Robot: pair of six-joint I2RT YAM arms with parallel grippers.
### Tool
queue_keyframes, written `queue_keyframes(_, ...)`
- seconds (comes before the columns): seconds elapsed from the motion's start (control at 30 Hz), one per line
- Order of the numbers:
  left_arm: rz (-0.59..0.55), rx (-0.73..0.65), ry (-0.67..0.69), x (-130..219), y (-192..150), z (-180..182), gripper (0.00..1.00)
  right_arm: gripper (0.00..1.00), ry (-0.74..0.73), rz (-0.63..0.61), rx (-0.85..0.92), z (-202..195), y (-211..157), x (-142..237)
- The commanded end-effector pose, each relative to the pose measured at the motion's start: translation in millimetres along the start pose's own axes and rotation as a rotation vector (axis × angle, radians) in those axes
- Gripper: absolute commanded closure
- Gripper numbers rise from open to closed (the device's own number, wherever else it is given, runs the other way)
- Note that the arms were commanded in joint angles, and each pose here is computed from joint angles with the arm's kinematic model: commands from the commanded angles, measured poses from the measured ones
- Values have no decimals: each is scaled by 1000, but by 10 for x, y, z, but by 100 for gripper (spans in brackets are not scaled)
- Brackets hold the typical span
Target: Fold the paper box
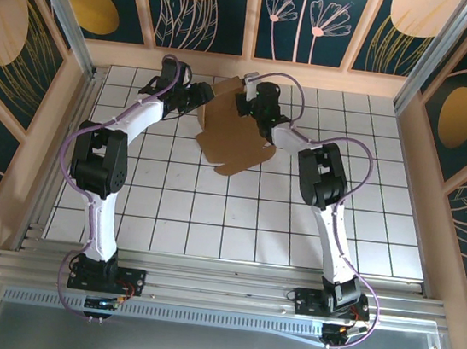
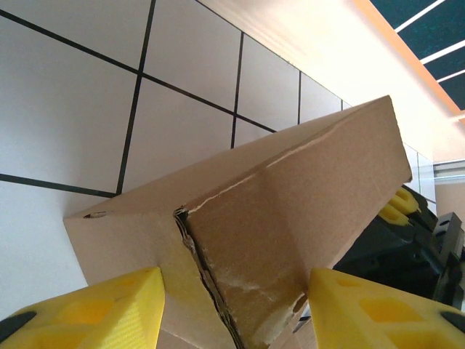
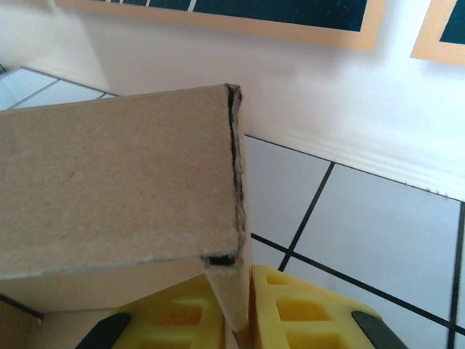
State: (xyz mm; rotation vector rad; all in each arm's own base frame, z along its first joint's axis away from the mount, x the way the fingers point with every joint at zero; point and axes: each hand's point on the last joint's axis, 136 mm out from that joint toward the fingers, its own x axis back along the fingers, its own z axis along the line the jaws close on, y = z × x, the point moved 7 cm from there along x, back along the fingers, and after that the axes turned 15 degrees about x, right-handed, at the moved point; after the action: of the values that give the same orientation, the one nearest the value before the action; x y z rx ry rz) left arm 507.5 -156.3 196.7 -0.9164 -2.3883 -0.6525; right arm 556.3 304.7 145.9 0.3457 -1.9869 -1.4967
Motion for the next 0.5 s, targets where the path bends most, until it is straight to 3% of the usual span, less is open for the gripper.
queue_keyframes(0.0,58,-17,-38,-71,-106,-50,45,84,140,14,-91,384,-154,-161)
queue_keyframes(0.17,59,-16,-39,-65,-110,-56,45,84,115,40,-143,357,-171,-192)
queue_keyframes(0.47,59,8,-57,-61,-78,-108,41,100,111,34,-177,361,-97,-135)
